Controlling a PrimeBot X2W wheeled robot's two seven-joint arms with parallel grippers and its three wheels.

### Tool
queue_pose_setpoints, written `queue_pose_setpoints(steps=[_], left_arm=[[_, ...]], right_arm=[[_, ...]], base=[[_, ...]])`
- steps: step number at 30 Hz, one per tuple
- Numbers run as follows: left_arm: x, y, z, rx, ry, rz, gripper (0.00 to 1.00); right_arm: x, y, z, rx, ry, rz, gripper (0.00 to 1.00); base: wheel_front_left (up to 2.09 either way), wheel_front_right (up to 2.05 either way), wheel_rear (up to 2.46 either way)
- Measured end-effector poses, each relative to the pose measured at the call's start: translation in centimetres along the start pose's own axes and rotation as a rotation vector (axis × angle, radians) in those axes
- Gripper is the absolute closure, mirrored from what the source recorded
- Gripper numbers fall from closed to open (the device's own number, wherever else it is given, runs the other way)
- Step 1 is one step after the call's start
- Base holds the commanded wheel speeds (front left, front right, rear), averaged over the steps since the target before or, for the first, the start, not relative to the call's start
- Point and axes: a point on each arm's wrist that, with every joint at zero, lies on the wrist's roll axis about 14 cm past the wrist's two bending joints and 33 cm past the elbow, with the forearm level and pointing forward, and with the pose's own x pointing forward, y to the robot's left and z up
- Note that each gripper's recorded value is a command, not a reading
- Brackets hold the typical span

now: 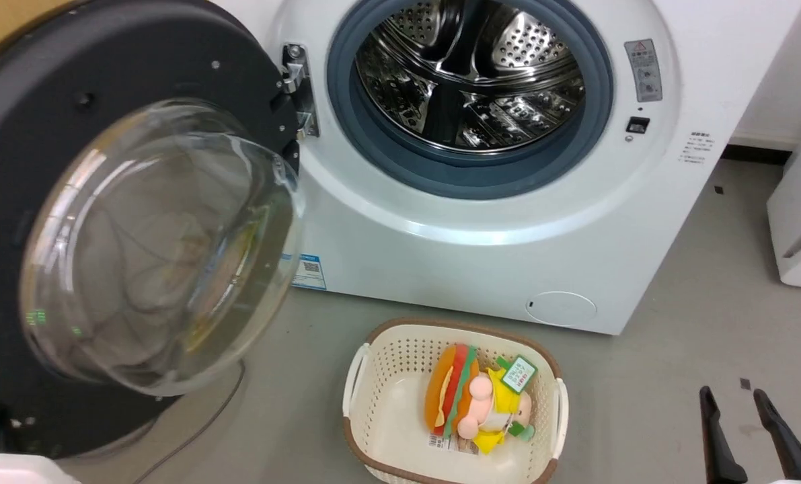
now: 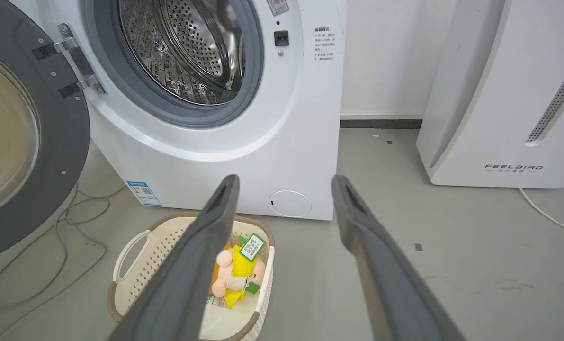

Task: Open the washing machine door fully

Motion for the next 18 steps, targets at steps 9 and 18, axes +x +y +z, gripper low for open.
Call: queue_pose_setpoints(steps=[9, 18], left_arm=[[3.1, 2.6, -0.1, 0.004, -0.019, 0.071, 1.0], [3.3, 3.0, -0.1, -0.006, -0.062, 0.074, 1.0]], right_arm=[[-0.4, -0.7, -0.2, 0.002, 0.009, -0.022, 0.0], [-0.9, -0.3, 0.6, 0.003, -0.015, -0.014, 0.0]], base=[[0.0, 0.0, 0.0], [0.0, 0.0, 0.0]])
